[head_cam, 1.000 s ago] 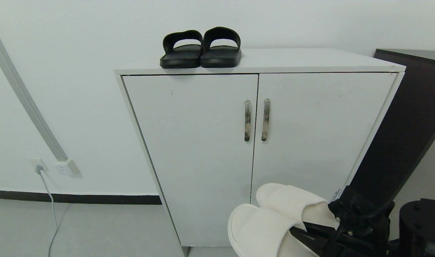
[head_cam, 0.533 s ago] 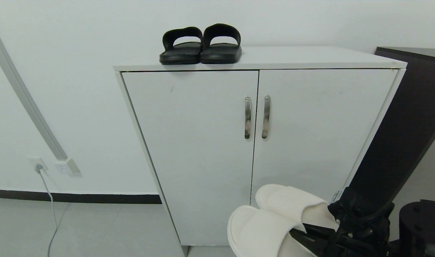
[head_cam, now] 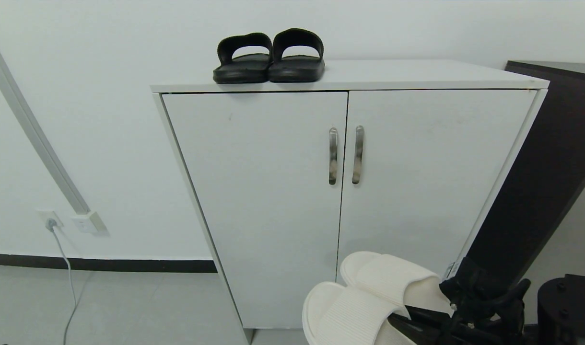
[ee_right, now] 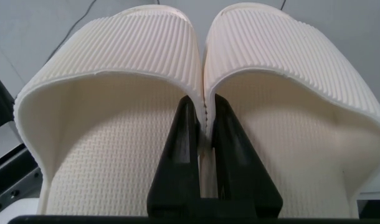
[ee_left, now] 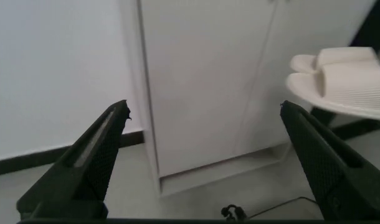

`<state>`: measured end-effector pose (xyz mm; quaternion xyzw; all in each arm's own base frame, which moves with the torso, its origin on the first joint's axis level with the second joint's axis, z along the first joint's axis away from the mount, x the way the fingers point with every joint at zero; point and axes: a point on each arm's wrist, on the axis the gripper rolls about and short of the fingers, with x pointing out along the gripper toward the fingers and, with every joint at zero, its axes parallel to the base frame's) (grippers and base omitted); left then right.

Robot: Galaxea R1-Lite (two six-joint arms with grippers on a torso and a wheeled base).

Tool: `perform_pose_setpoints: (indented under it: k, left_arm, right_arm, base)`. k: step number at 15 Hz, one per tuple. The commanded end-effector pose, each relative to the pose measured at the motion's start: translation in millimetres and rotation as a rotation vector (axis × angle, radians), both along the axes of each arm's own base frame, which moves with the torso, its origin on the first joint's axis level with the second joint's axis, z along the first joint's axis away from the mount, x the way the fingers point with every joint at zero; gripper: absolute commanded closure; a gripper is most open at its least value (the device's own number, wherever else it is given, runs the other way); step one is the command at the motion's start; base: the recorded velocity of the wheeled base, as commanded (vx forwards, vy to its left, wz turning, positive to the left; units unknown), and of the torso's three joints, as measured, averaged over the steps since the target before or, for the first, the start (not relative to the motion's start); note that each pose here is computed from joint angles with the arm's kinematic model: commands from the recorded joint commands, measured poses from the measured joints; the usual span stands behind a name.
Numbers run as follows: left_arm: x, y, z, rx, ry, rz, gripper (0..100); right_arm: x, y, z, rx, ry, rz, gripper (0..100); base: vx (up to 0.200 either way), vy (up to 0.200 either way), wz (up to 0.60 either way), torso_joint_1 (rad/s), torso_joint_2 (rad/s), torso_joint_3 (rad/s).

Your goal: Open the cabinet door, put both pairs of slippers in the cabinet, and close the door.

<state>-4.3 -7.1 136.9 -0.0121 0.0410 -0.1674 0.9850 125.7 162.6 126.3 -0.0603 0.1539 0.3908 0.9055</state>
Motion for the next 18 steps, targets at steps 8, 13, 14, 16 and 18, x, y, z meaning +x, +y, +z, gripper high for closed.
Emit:
perform_pose_setpoints:
  k: [8,13,14,16,18]
  left_arm:
    - [123.0,-37.5,52.4,-0.067,0.121,-0.510,0]
    - [153.2,-74.1,79.8,-0.084,0.105,-0.565,0]
    - [157.8,-84.8,83.8,-0.086,0.108,-0.587,0]
    - [167.4,-115.4,97.0,-0.110,0.114,-0.660,0]
    - [180.7,-142.2,115.5,-0.164,0.109,-0.684,0]
  right_arm:
    - [-1.0,1.3,-1.6,-0.007,0.005,0.009,100]
    - [-1.0,1.3,-2.3,-0.008,0.008,0.008,100]
    - [-1.2,1.1,-2.6,-0.009,0.009,0.010,100]
    - [-1.3,0.9,-2.3,-0.008,0.008,0.010,100]
    - [-2.0,0.1,-3.7,-0.012,0.014,0.011,100]
  base:
    - [0.000,0.000,0.00,0.000,0.00,0.000]
    - [0.000,0.000,0.00,0.000,0.00,0.000]
    - [0.000,0.000,0.00,0.000,0.00,0.000]
    - [0.000,0.000,0.00,0.000,0.00,0.000]
    - [0.000,0.000,0.00,0.000,0.00,0.000]
